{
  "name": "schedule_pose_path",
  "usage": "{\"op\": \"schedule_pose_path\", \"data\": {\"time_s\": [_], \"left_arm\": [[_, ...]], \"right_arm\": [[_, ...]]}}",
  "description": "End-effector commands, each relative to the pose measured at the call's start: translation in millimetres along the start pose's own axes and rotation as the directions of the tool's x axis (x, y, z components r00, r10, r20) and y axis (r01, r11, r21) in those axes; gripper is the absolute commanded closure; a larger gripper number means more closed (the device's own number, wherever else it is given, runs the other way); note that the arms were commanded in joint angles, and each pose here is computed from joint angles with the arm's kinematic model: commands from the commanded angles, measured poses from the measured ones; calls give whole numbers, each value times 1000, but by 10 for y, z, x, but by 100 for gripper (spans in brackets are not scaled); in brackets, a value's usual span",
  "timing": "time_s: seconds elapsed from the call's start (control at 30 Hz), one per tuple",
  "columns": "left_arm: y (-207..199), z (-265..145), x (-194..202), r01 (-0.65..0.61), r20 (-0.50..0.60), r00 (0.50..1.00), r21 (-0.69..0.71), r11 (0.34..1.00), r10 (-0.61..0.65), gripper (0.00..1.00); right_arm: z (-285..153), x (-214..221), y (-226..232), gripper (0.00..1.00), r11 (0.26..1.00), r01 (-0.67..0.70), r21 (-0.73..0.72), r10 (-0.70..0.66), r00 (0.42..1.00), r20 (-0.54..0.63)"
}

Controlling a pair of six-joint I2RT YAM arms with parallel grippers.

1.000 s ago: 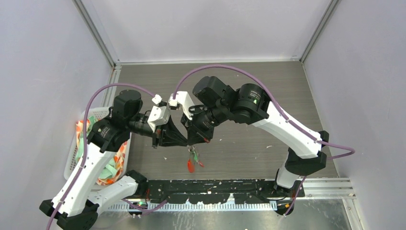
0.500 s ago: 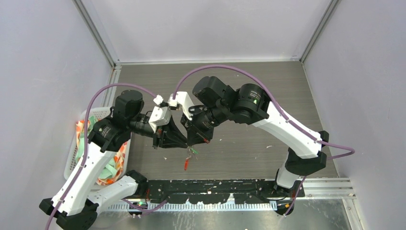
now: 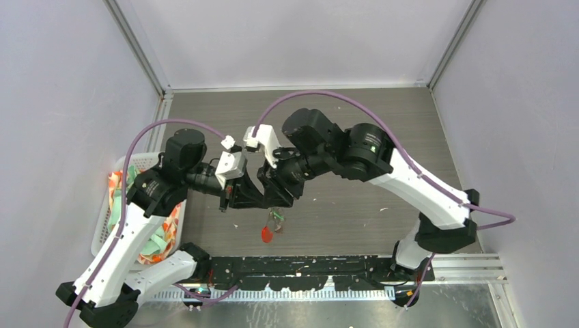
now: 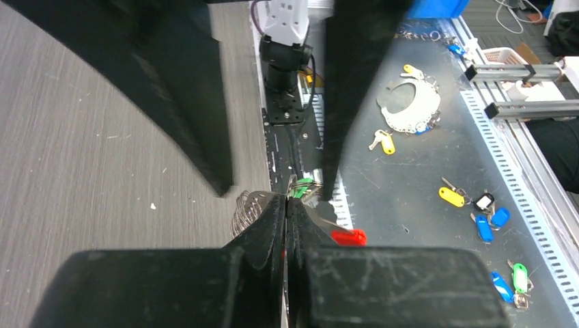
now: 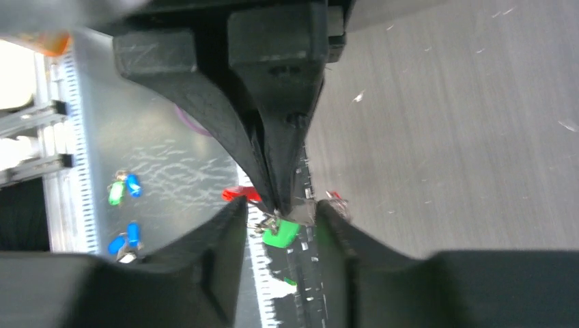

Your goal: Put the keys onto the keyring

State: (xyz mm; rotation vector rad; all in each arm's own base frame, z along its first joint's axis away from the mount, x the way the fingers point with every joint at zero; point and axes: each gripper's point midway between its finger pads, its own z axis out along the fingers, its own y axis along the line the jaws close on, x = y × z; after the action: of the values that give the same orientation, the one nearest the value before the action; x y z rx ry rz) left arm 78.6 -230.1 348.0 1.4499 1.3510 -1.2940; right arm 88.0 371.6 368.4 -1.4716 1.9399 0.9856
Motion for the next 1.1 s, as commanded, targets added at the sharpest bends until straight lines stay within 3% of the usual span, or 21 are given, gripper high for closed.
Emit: {"op": "schedule_pose_path", "data": {"time_s": [0.0, 0.1, 0.27, 0.43, 0.73, 0.9, 1.07], "left_arm": [[93, -4, -165, -27, 53, 998, -74, 997, 31, 100], [160, -31, -344, -22, 141, 989, -150, 988, 43, 100], [216, -98, -683, 6, 285, 957, -225, 974, 60, 100], [254, -170, -927, 37, 362, 930, -269, 963, 66, 100], [344, -224, -1025, 53, 401, 912, -323, 945, 85, 100], [307, -222, -987, 60, 397, 915, -313, 948, 73, 100], [264, -227, -956, 58, 389, 918, -307, 950, 70, 100]], "right_arm": [[-502, -533, -68, 40, 990, 18, 142, -66, 937, 344], [-802, -598, -162, 29, 976, -52, 212, -62, 865, 498], [-1116, -471, -142, 31, 971, -140, 195, -16, 774, 633], [-1030, -300, 6, 31, 985, -158, 69, 74, 748, 660], [-652, -274, -18, 31, 985, -172, 10, 128, 768, 628], [-536, -315, -219, 44, 974, -207, 88, 105, 766, 634], [-616, -315, -218, 67, 978, -181, 107, 67, 754, 654]]}}
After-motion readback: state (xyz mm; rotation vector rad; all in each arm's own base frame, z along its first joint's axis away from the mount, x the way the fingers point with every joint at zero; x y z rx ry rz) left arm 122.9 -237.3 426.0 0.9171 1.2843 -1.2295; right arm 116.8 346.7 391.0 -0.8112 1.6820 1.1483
